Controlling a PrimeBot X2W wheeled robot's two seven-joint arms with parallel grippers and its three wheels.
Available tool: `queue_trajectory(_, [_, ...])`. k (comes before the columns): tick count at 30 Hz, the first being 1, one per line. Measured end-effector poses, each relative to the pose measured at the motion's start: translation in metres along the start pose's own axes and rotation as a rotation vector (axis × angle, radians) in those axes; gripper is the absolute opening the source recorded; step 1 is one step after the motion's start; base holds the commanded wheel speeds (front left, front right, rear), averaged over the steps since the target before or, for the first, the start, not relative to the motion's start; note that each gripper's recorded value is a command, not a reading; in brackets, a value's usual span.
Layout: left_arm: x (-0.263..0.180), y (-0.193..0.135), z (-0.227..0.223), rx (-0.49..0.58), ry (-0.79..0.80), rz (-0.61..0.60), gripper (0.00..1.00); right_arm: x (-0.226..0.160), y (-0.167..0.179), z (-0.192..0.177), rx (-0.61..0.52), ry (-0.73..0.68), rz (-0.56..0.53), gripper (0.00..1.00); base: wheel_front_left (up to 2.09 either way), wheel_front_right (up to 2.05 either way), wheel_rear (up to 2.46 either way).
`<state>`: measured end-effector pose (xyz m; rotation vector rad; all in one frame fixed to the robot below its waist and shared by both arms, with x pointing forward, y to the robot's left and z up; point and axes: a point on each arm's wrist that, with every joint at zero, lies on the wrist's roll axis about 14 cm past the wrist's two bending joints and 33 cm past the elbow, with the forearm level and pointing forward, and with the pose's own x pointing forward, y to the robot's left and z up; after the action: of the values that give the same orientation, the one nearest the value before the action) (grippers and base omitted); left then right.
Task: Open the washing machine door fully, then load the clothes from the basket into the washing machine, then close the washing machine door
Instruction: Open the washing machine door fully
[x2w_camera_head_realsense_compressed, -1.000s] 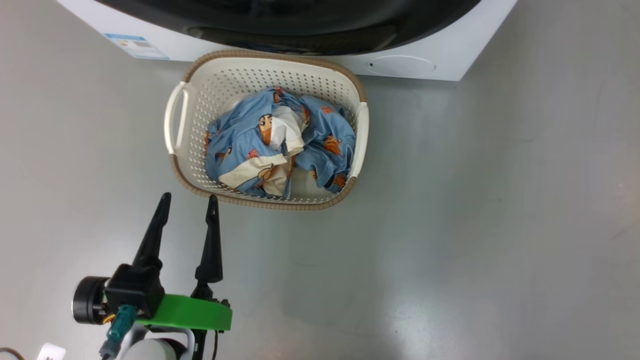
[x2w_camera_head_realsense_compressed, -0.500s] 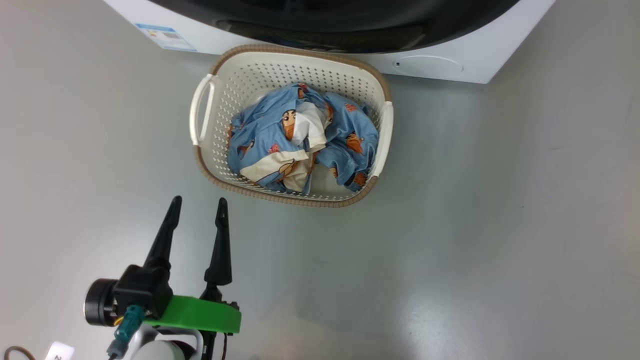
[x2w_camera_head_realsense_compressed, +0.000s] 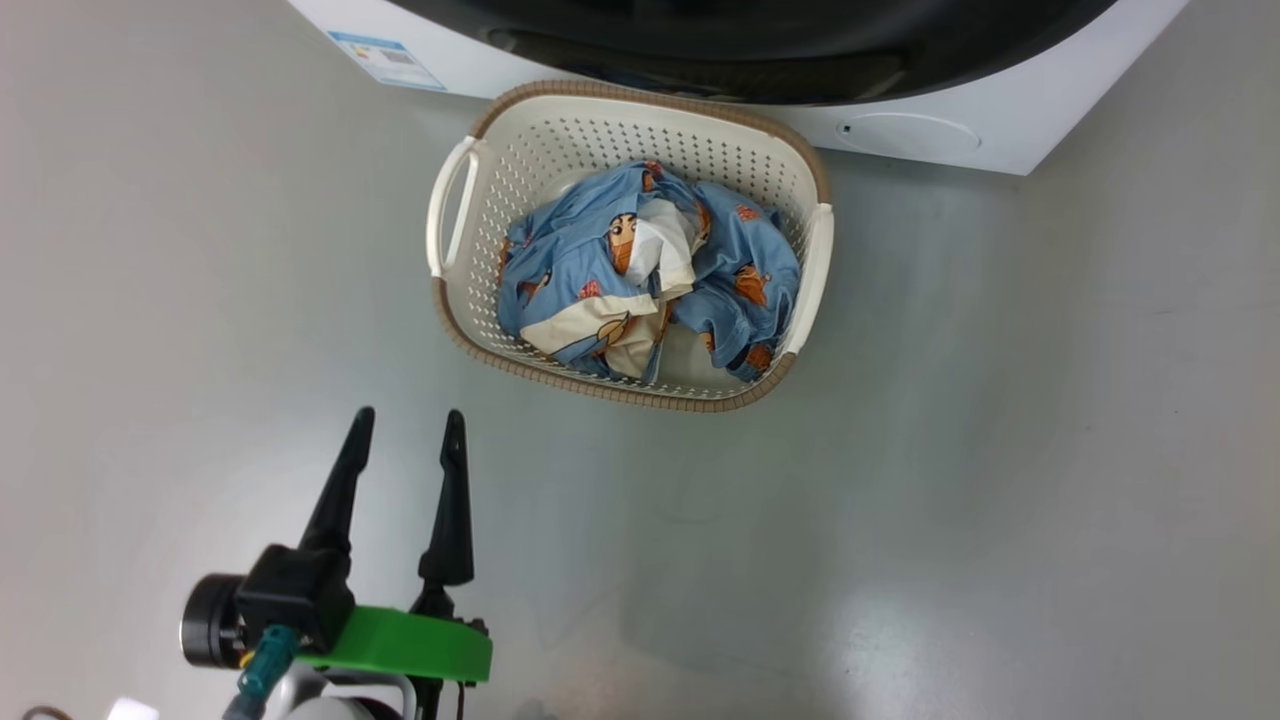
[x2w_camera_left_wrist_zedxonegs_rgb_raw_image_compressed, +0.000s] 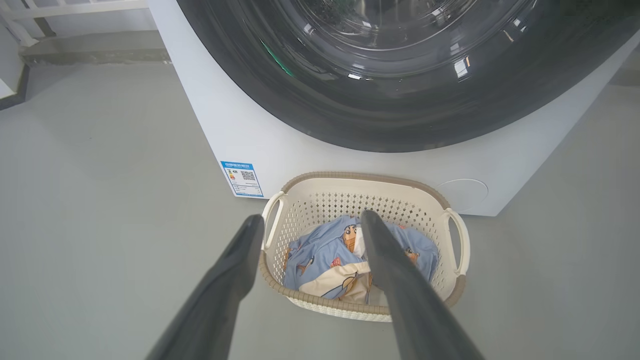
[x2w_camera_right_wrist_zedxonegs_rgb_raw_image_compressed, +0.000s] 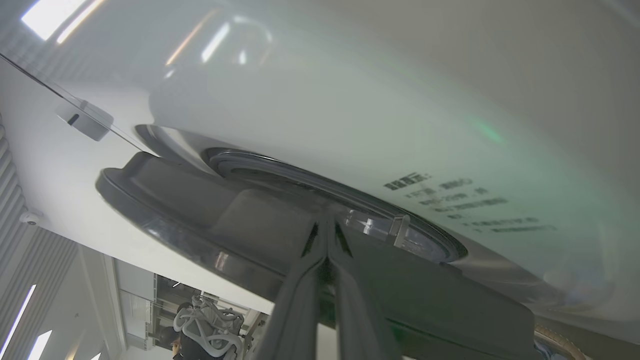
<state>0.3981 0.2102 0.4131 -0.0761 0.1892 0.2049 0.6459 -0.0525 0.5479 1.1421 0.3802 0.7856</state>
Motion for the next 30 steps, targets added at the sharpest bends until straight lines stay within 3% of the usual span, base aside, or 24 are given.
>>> queue_trajectory(30, [-0.006, 0.007, -0.015, 0.014, 0.049, 0.037, 1.00, 0.019, -0.010, -0.013, 0.016, 0.041, 0.034, 0.00, 0.00, 0.00, 0.00])
